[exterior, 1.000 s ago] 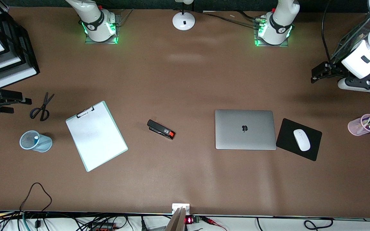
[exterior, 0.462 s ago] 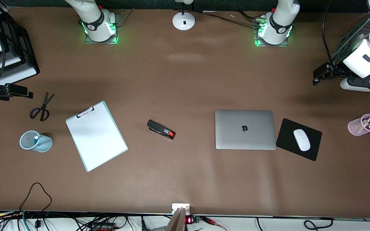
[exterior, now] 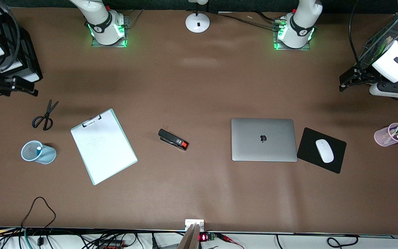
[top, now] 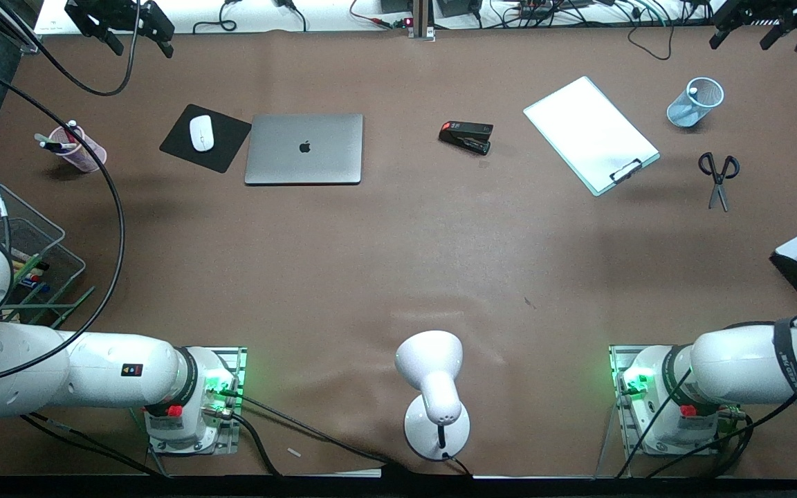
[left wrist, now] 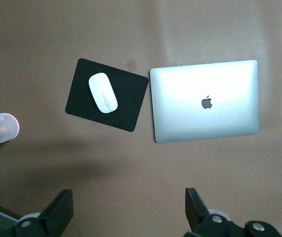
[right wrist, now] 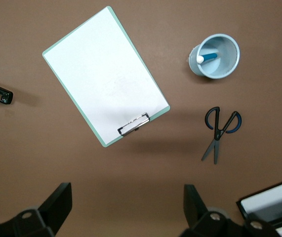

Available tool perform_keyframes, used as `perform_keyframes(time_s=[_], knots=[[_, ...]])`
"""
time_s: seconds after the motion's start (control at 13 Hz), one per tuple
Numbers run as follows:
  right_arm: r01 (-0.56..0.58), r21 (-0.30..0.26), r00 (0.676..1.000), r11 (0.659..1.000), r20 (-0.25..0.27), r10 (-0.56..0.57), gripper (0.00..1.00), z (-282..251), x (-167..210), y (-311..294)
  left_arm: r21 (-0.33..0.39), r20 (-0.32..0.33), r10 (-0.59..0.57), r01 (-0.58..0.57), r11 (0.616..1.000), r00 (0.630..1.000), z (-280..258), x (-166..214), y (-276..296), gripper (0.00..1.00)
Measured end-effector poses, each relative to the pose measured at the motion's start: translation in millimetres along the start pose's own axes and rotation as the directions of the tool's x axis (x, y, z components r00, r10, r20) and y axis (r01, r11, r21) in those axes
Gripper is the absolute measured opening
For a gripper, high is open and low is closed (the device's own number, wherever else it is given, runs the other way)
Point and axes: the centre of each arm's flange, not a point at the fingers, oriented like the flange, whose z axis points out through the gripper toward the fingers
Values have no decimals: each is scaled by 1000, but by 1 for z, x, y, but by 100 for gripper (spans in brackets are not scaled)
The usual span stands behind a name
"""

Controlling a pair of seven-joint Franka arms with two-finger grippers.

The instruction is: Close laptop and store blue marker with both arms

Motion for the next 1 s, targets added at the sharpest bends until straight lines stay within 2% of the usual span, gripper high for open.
perform_keyframes(time_s=[0.23,0.54,1.0], knots=[[-48,3,998,999,-29,48,100,-18,-17,-9,0,0,-1,1,1000,1000,0,0,-1,100],[-56,1,996,998,-64,56,100,-37,-33,-41,0,1,2,-2,1000,1000,0,0,1,100],[-66,5,989,998,-135,66,100,-70,-34,-38,0,1,3,-3,1000,1000,0,0,2,100]])
